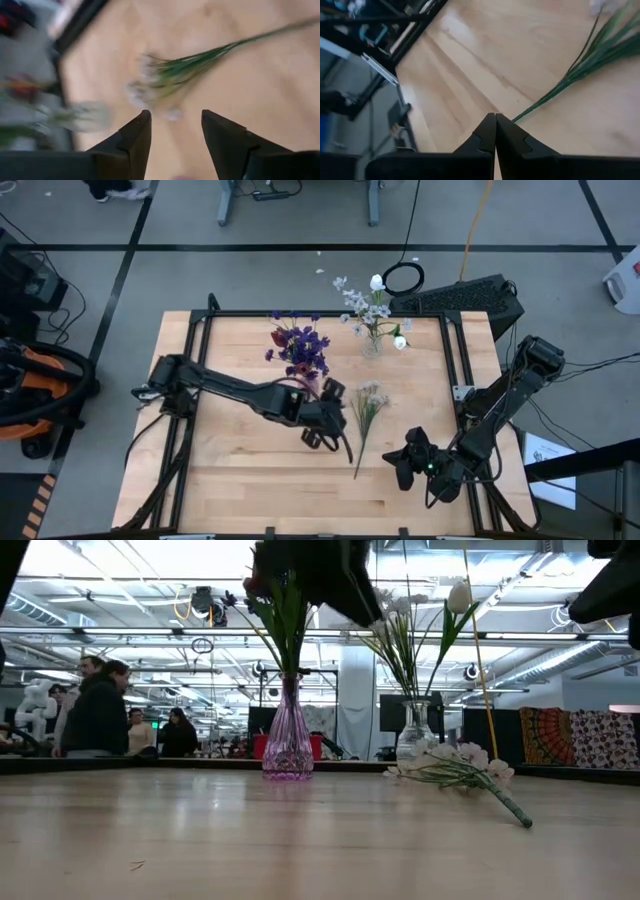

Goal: Sort flowers into vase by color
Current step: Move the white flowers to the center of the table, then put the white flowers into the transparent vase

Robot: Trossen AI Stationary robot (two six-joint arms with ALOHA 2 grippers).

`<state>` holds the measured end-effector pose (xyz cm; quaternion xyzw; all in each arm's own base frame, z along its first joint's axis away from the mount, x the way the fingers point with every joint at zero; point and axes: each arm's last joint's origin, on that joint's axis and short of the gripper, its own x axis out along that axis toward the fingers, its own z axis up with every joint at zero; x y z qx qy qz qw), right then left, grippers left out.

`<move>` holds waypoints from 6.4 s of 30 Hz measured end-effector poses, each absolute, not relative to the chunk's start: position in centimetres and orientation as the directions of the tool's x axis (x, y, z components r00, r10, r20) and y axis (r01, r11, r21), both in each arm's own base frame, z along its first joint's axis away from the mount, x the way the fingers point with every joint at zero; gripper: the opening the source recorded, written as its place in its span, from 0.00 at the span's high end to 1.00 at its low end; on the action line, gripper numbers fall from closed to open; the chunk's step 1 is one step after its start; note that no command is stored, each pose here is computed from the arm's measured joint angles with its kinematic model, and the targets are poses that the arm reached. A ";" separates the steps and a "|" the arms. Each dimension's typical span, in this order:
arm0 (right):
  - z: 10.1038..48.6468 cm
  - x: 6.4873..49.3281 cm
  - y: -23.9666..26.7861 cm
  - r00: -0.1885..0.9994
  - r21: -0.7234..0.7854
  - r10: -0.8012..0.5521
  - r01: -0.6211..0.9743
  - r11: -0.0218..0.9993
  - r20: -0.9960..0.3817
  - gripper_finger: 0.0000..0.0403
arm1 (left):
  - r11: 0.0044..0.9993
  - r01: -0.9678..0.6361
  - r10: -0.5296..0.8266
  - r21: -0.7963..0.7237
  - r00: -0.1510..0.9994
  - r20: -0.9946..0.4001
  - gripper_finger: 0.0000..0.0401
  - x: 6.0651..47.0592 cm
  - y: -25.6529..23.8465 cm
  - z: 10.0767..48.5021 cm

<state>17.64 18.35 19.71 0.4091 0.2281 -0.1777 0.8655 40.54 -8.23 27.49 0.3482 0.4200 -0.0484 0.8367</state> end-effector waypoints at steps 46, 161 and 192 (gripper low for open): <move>21.4 34.0 9.9 0.044 0.004 -0.247 0.987 0.159 -0.968 0.84 | 0.999 -0.049 0.041 -0.003 0.868 -0.496 0.99 12.9 -3.5 19.7; 28.4 16.8 -20.2 0.787 0.227 -0.616 0.607 0.762 -0.036 1.00 | 0.965 -0.262 0.251 0.010 0.914 -0.318 0.99 12.2 -2.6 21.2; 28.5 13.8 -20.4 0.483 0.102 -0.862 0.875 0.472 -0.156 1.00 | 0.955 -0.296 0.291 0.034 0.900 -0.326 0.99 12.1 -2.4 21.1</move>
